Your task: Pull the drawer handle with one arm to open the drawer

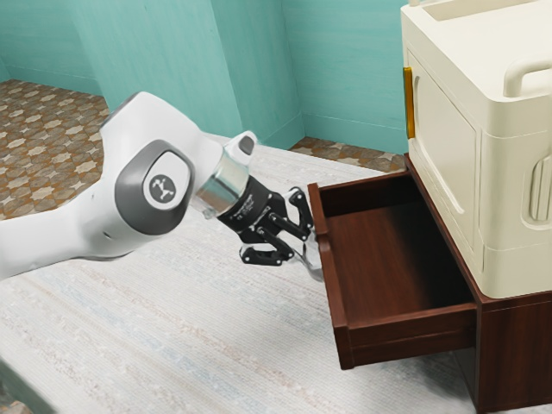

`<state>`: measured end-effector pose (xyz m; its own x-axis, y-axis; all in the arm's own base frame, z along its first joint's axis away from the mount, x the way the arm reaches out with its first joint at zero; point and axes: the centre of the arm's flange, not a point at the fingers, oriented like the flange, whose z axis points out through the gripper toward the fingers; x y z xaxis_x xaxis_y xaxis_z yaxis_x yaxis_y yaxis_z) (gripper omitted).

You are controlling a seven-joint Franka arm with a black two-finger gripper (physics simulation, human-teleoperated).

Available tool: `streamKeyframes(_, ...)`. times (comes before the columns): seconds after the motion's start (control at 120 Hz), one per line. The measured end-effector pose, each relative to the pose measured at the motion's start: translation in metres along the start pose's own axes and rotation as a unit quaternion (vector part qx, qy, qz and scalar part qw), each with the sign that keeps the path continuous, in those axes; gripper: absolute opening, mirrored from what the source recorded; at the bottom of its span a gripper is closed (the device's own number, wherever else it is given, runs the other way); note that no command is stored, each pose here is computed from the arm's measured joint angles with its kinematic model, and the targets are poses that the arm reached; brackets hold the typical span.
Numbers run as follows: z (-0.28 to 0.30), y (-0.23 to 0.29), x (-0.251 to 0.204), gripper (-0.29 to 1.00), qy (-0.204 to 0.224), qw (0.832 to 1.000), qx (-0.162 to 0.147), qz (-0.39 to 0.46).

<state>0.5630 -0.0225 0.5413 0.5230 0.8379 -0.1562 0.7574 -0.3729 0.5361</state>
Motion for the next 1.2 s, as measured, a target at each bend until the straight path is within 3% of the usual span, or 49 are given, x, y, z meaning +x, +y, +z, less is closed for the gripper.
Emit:
streamKeyframes(0.817,-0.036,-0.046,0.004,-0.01,0.015,1.0,-0.003,-0.013)
streamKeyframes(1.008,-0.054,-0.053,0.019,0.39,0.029,0.999,-0.019,-0.014)
streamKeyframes(1.2,-0.083,-0.044,-0.001,0.58,0.036,0.999,-0.014,0.026)
